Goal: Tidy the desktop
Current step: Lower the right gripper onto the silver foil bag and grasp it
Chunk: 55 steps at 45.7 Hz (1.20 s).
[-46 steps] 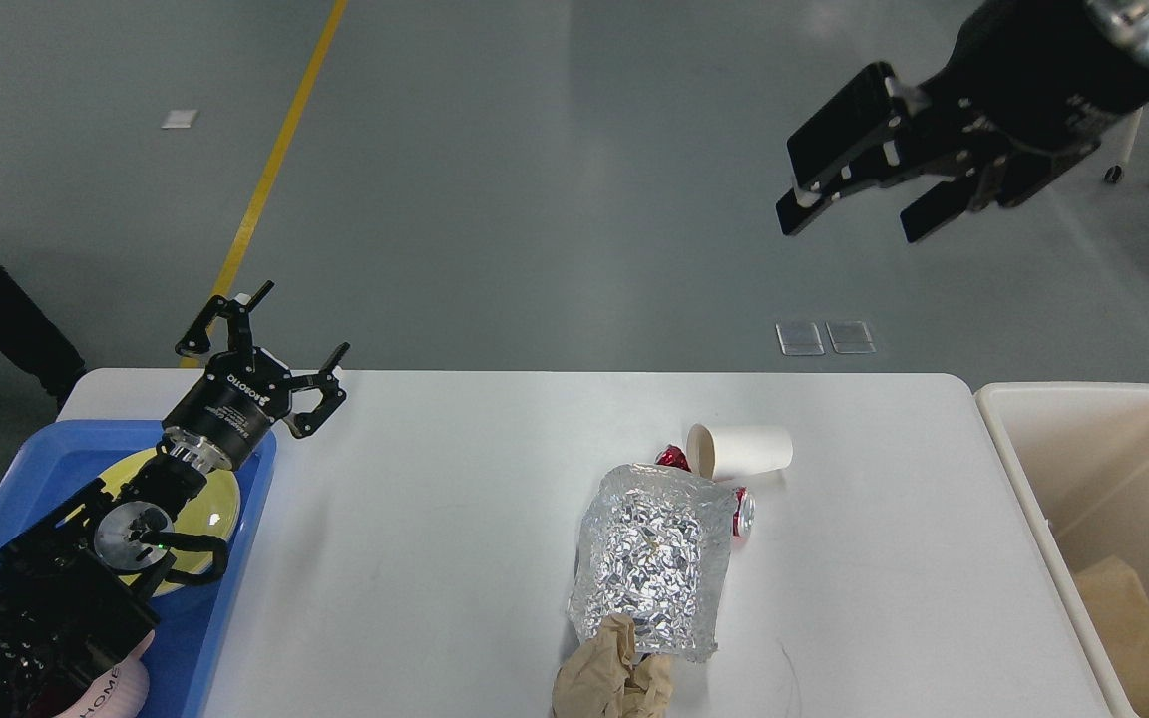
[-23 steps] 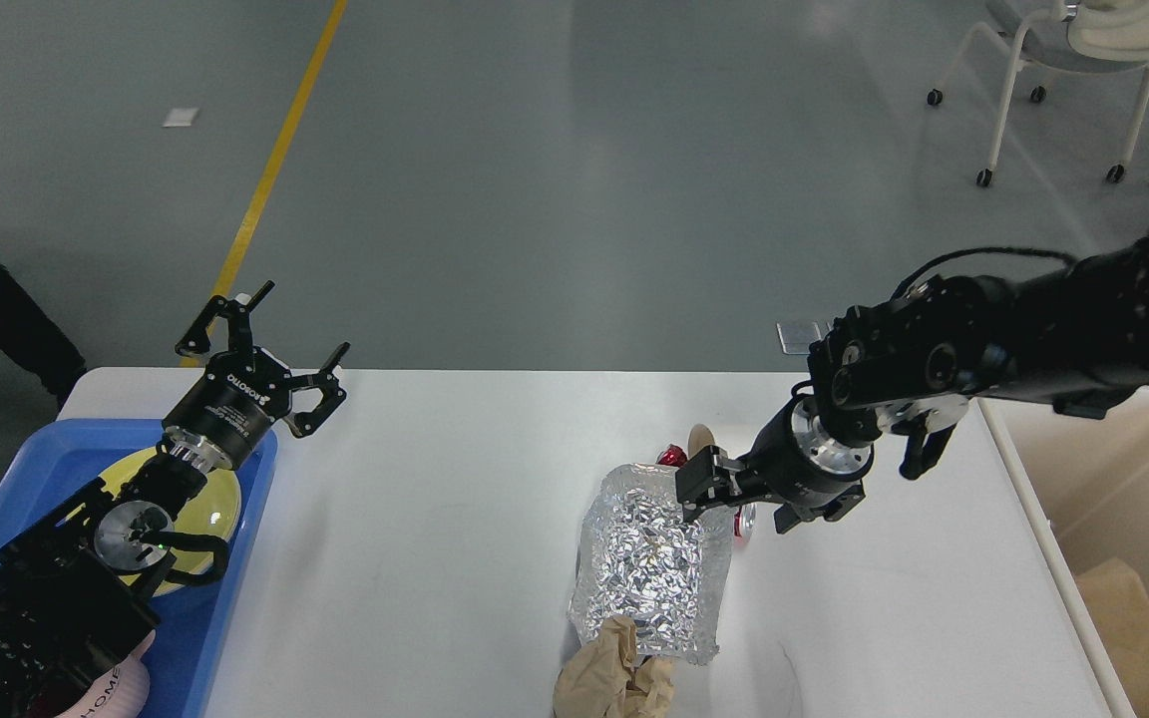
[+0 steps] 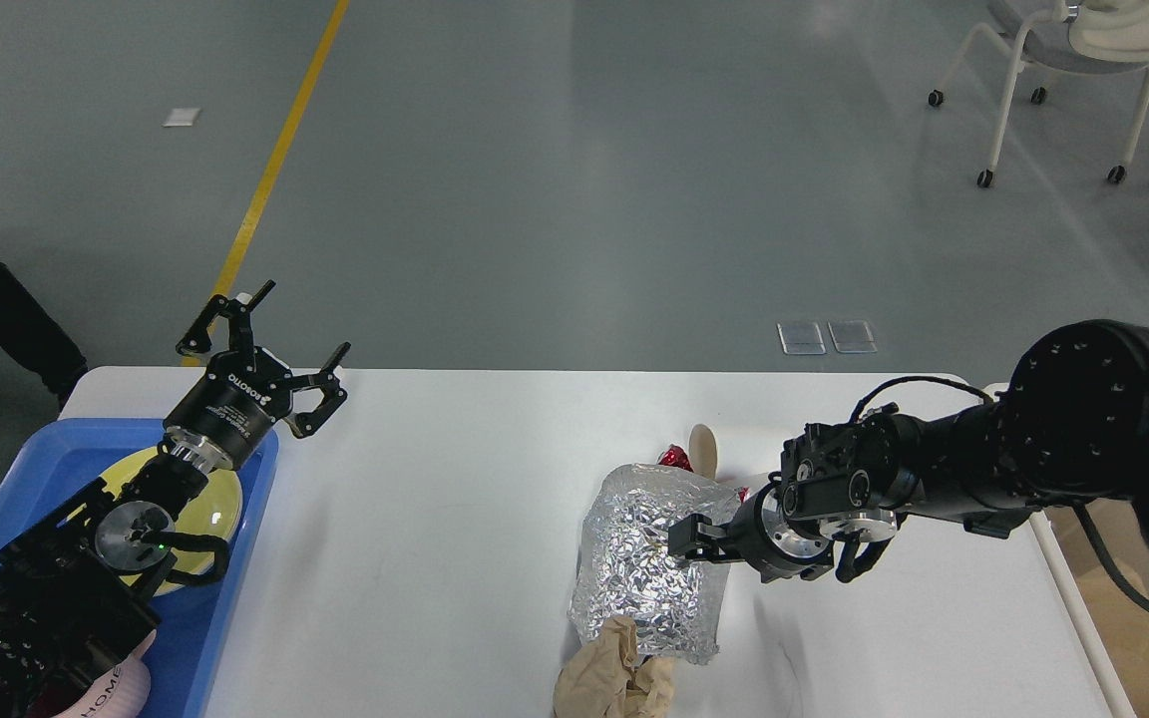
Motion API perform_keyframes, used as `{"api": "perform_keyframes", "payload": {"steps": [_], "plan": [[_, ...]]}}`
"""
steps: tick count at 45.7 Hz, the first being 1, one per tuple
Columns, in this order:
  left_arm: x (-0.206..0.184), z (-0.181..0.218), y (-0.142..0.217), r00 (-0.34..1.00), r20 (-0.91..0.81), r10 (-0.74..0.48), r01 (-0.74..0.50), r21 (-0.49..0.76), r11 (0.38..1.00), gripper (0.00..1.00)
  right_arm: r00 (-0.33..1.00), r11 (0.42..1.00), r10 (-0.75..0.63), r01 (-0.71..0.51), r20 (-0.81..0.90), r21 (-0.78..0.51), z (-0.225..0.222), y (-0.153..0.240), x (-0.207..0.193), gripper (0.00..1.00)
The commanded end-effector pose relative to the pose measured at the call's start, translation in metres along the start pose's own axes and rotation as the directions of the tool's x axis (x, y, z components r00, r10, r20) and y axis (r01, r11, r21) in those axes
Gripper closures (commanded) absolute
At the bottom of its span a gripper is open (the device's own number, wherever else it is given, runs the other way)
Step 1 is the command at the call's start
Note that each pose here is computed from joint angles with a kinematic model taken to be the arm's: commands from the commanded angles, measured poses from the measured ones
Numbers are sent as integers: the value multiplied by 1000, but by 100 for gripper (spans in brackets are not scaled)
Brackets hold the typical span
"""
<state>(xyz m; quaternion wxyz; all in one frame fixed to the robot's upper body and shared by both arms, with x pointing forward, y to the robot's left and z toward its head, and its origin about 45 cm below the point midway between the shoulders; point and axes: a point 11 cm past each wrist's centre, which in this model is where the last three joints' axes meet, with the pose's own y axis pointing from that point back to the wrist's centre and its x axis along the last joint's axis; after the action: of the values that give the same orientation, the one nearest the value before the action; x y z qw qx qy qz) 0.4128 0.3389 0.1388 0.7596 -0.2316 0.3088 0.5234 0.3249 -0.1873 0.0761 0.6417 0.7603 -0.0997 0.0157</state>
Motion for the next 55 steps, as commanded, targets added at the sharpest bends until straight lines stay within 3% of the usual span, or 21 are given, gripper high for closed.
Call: {"api": "perform_keyframes", "payload": {"steps": [1,11,17,23,26,31,35,42,50,55], "plan": [[0,0,0,1000,-1,0,0,-1,1000,0,1000,1000,14,-14,12,-4,5,-7,-2,0],[0,0,0,1000,1,1,-1,-2,1000,0,999,999,35,-35,32,-1,9,-16,-6,2],[0,0,0,1000,-1,0,0,-1,1000,0,999,1000,31,-31,35,-4,12,-18,-10,13],[0,0,0,1000,1,1,-1,-2,1000,0,999,1000,26,-26,34,-5,12,-20,-12,33],[0,0,0,1000,-1,0,0,-1,1000,0,999,999,33,-33,31,-6,12,-20,-12,53],[0,0,0,1000,-1,0,0,-1,1000,0,999,999,33,-33,31,-6,12,-20,-12,67],[0,0,0,1000,-1,0,0,-1,1000,0,999,1000,27,-27,32,-6,13,-22,-15,72],[0,0,0,1000,1,1,-1,-2,1000,0,999,1000,28,-28,30,-5,13,-21,-14,100],[0,0,0,1000,1,1,-1,0,1000,0,999,1000,20,-20,37,-3,14,-13,-9,100],[0,0,0,1000,-1,0,0,-2,1000,0,996,997,69,-68,52,-20,27,20,20,100]]}}
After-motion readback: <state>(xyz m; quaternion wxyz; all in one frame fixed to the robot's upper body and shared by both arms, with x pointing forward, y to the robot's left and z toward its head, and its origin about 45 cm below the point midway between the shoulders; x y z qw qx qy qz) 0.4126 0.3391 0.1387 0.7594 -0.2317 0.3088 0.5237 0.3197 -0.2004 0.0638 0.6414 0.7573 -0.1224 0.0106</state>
